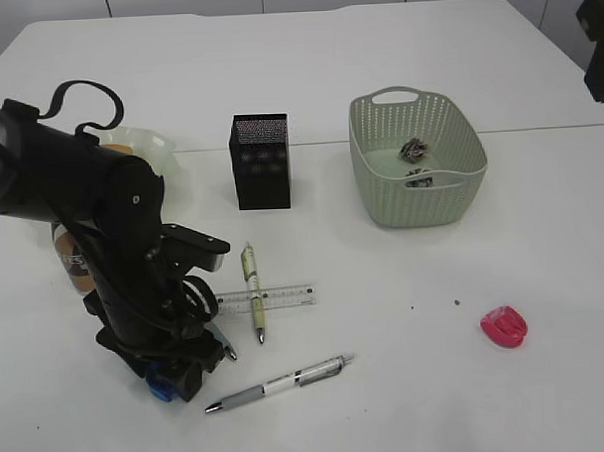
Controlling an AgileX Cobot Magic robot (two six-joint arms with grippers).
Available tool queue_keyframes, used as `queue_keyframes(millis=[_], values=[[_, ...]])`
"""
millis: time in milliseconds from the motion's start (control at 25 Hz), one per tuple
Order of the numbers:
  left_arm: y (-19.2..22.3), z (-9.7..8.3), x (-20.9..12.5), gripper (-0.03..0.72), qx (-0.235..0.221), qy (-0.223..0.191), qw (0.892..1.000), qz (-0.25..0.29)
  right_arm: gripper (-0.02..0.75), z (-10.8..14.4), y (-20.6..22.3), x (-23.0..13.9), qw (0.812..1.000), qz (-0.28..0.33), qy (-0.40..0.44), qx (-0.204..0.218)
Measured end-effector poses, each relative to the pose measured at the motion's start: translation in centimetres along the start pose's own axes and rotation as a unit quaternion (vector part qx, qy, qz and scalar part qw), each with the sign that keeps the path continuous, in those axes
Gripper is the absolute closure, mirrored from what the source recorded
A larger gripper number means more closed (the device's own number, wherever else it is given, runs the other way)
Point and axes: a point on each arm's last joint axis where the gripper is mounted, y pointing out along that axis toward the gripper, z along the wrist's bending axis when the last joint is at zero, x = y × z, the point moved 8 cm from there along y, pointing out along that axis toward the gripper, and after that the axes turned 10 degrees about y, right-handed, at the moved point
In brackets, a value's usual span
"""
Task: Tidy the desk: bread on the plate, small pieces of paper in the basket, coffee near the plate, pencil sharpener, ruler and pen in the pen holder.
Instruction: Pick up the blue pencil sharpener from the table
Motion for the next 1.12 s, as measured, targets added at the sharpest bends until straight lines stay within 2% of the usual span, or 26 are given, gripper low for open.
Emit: queue_keyframes(millis=[80,200,280,840,960,1040,1120], values=[[0.0,0.0,0.1,0.230,0.000,0.000,1.000,0.000,0.332,0.0,0.0,0.0,1.000,0.000,0.000,-0.001],[0.1,0.1,0.0,0.320,0.000,-0.001,1.000,0.001,0.332,-0.1,0.0,0.0,1.000,0.000,-0.001,-0.002],[0.0,0.1,0.0,0.342,0.000,-0.001,1.000,0.002,0.332,-0.1,0.0,0.0,1.000,0.000,-0.001,-0.002],[-0.4,-0.6,-2.4,0.349,-0.017,-0.007,0.999,0.046,0.332,-0.1,0.0,0.0,1.000,0.000,-0.001,-0.002],[-1.5,-0.9,-3.7,0.349,-0.017,-0.010,0.999,0.029,0.332,-0.1,0.0,0.0,1.000,-0.001,-0.001,-0.002],[-2.7,-1.0,-4.2,0.349,-0.016,-0.012,1.000,0.000,0.332,-0.1,0.0,0.0,1.000,-0.001,-0.001,-0.002],[-4.5,-1.2,-3.9,0.349,-0.010,-0.011,0.999,-0.052,0.332,-0.1,0.0,0.0,1.000,-0.001,-0.001,-0.002]])
